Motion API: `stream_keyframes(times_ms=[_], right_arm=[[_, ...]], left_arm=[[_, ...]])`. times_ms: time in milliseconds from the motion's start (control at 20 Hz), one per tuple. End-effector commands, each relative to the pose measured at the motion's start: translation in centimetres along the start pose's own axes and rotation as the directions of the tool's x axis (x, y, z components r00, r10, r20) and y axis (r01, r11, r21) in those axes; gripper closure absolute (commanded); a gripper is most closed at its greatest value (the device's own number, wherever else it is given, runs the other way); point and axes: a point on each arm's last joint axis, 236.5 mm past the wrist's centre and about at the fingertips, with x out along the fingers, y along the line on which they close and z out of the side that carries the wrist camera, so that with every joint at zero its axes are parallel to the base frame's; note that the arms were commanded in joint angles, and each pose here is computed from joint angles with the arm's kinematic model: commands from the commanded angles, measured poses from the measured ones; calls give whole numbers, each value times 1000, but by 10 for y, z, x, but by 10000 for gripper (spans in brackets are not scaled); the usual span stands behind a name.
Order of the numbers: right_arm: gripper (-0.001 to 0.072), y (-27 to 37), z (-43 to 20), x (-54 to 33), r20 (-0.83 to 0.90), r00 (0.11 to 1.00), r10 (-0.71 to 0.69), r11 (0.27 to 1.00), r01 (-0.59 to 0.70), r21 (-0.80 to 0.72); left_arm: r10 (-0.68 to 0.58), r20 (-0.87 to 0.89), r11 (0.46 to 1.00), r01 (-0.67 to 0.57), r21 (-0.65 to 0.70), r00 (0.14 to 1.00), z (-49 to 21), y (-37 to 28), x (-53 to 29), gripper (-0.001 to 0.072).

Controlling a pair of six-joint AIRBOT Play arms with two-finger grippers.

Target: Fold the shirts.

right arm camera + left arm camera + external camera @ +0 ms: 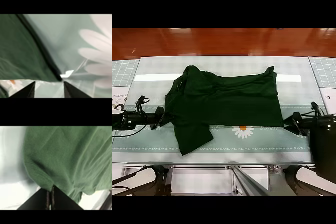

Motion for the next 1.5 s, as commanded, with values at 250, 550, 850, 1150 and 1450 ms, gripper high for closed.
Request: stream_keyframes(times_ms=[250,550,850,1150,1450], right_arm=[[686,75,35,31,-21,999,-27,972,22,-236],[686,237,79,-114,245,958,151,831,11,-557],[686,384,-2,-335,598,660,454,595,275,-755],[686,374,-143,-432,740,410,533,517,535,-668],[686,322,-222,-458,828,277,488,570,618,-542]], left_arm=[[-9,-3,1000,9,14,1000,2,-5,-3,691],[-350,260,912,264,314,900,73,-172,-115,691],[-626,506,607,-36,794,594,27,-375,-335,692],[-562,755,557,-521,647,337,-93,-400,-446,692],[-438,890,617,-677,402,130,-178,-350,-483,692]])
